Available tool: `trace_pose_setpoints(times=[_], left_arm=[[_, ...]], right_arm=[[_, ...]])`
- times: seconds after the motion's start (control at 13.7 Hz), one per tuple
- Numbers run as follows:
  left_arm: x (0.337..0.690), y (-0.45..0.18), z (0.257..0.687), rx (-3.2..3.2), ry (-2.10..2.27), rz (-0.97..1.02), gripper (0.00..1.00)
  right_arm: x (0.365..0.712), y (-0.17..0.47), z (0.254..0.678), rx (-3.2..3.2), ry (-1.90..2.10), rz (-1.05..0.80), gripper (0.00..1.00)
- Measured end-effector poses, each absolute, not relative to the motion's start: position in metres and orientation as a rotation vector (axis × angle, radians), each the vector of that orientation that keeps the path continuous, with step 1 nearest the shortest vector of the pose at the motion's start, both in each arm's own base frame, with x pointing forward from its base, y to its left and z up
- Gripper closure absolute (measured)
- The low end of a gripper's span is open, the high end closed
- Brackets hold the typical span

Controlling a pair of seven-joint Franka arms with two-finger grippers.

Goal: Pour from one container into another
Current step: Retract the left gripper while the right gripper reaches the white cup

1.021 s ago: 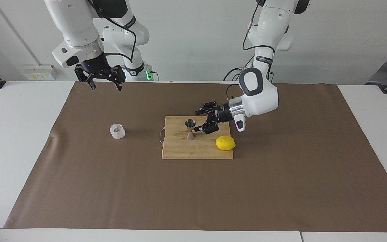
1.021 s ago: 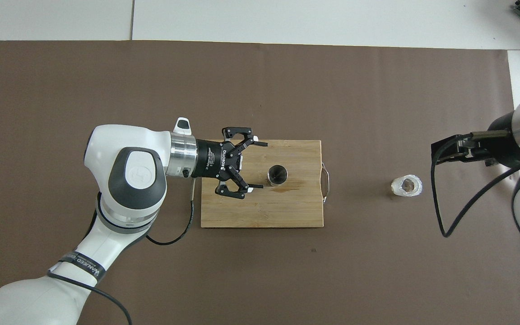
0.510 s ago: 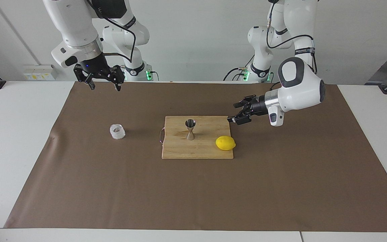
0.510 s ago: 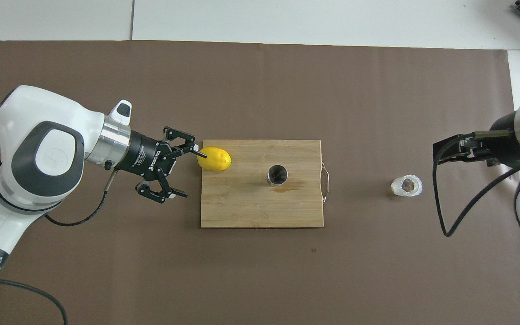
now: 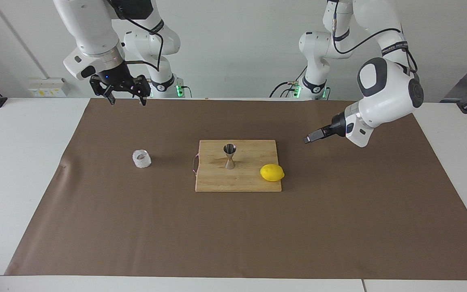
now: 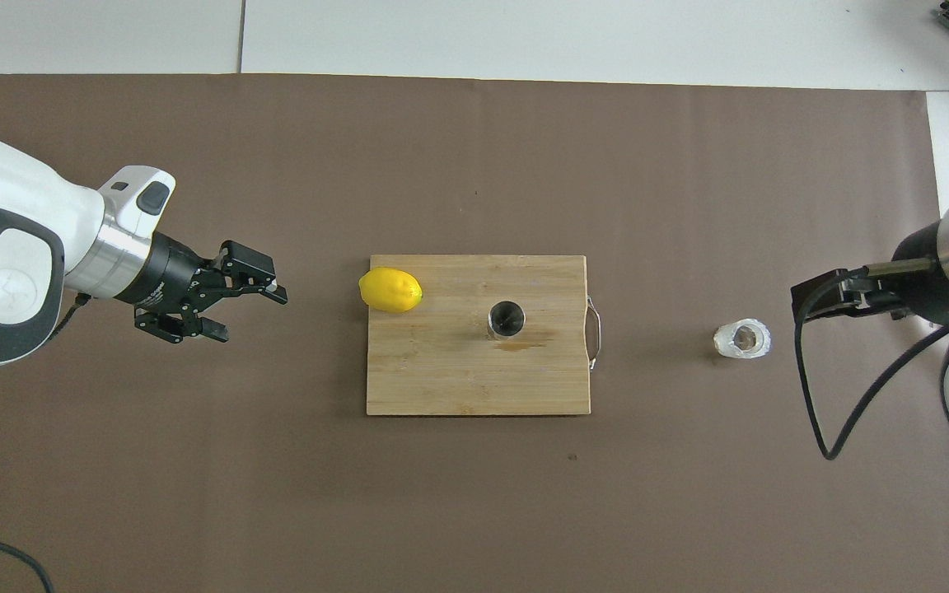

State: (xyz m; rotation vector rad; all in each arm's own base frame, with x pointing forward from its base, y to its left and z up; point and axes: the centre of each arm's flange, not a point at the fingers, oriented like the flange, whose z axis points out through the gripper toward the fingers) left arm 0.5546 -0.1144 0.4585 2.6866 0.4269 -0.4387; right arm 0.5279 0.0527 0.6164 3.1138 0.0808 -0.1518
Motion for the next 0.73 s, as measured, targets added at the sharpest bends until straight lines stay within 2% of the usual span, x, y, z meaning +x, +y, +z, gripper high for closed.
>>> trace_pose_setpoints(times=[0.51,0.73], left_arm=[[0.550,-0.078,0.523,3.049,0.097,-0.155,0.00],[0.548,-0.070,0.551,3.109,-0.041,-0.035,0.00]], right_arm=[[0.521,0.029,0.559,2.976,0.935,-0.006,0.00],[0.521,0.000,0.527,2.942,1.267,0.025,0.00]])
